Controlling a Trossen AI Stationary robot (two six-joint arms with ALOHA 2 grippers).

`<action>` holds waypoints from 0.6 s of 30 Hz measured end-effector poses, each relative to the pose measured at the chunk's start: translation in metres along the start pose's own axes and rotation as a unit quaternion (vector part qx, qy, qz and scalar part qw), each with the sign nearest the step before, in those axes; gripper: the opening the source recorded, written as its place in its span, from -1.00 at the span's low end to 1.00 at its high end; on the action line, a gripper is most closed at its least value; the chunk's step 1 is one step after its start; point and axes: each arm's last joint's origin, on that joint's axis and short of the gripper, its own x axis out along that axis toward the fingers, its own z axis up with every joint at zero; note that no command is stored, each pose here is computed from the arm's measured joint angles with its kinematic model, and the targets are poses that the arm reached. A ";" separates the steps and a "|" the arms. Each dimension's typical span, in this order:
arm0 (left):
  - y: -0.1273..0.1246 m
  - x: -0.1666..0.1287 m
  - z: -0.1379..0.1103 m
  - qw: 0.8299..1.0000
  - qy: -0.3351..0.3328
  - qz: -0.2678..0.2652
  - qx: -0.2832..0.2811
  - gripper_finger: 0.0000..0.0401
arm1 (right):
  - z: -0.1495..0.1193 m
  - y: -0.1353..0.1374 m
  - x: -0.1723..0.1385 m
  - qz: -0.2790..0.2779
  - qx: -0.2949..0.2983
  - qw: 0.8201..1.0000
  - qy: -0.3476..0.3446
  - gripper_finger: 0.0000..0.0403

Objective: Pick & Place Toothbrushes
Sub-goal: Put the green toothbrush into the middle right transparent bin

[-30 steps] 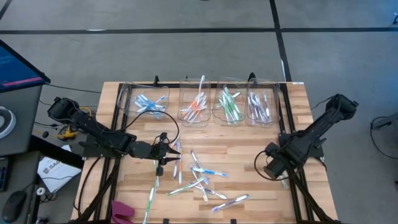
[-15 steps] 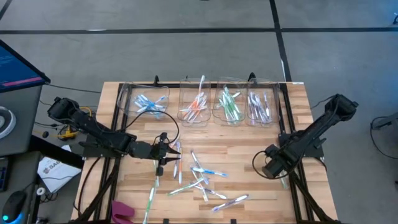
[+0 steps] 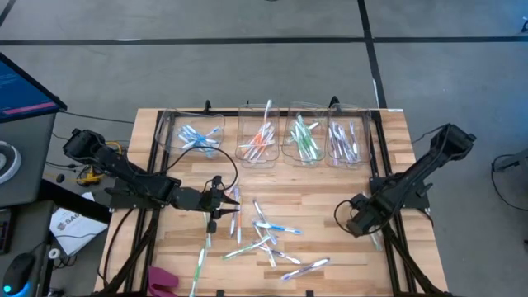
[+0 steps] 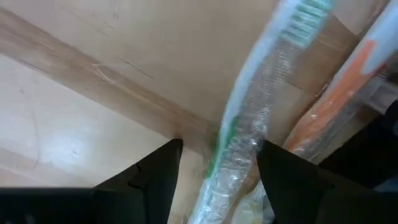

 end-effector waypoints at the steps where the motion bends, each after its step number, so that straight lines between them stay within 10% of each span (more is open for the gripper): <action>1: 0.000 0.000 0.000 1.000 0.000 0.000 0.000 -0.57 | 0.000 -0.001 0.001 0.002 0.000 1.000 0.001 0.04; 10: 0.000 0.000 0.000 1.000 0.000 0.000 0.000 -0.57 | 0.002 0.000 0.001 0.005 0.003 1.000 0.003 -0.16; 18: 0.000 0.000 0.000 1.000 0.000 0.000 0.000 -0.57 | 0.001 0.001 0.002 0.006 -0.002 1.000 0.027 -0.90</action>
